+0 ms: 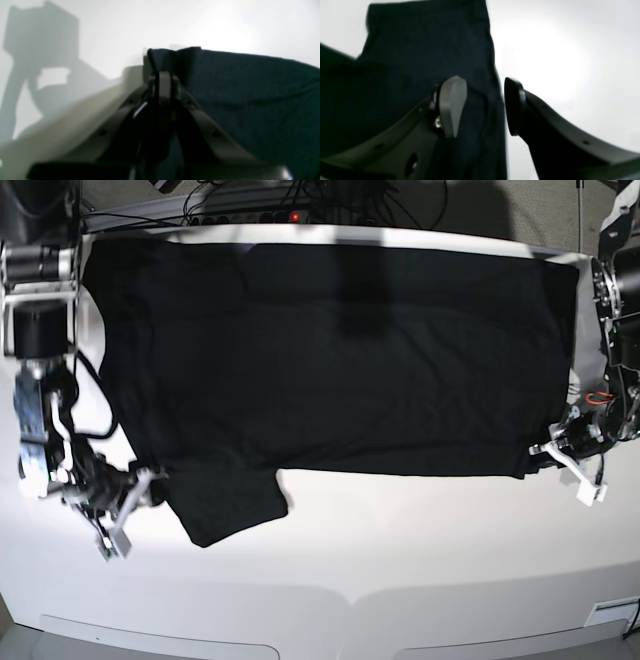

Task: Fold the T-shirt properly
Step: 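Grasp the hem corners with both grippers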

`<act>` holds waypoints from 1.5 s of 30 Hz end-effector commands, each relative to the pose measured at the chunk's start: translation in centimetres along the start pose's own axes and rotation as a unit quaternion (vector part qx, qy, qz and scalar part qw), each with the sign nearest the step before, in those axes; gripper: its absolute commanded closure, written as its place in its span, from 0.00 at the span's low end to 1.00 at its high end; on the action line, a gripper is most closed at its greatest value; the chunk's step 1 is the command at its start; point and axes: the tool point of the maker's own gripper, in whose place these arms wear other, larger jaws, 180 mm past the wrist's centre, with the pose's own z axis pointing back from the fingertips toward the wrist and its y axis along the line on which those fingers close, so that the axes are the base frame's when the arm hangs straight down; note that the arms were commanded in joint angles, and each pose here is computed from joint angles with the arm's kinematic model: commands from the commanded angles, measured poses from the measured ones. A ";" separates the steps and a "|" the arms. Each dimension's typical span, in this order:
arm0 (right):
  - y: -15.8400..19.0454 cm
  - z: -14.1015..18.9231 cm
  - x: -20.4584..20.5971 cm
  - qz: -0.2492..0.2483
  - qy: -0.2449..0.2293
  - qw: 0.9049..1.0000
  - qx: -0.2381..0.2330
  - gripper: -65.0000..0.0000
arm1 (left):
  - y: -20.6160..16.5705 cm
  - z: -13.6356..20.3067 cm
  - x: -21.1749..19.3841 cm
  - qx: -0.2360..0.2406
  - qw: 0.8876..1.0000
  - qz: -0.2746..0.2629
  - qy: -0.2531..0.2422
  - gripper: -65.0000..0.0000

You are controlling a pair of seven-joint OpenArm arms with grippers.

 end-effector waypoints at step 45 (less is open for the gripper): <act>-1.6 -7.1 -3.1 0.010 0.099 0.993 -0.055 1.00 | -0.2 0.6 2.6 -0.012 0.999 0.012 -0.042 1.00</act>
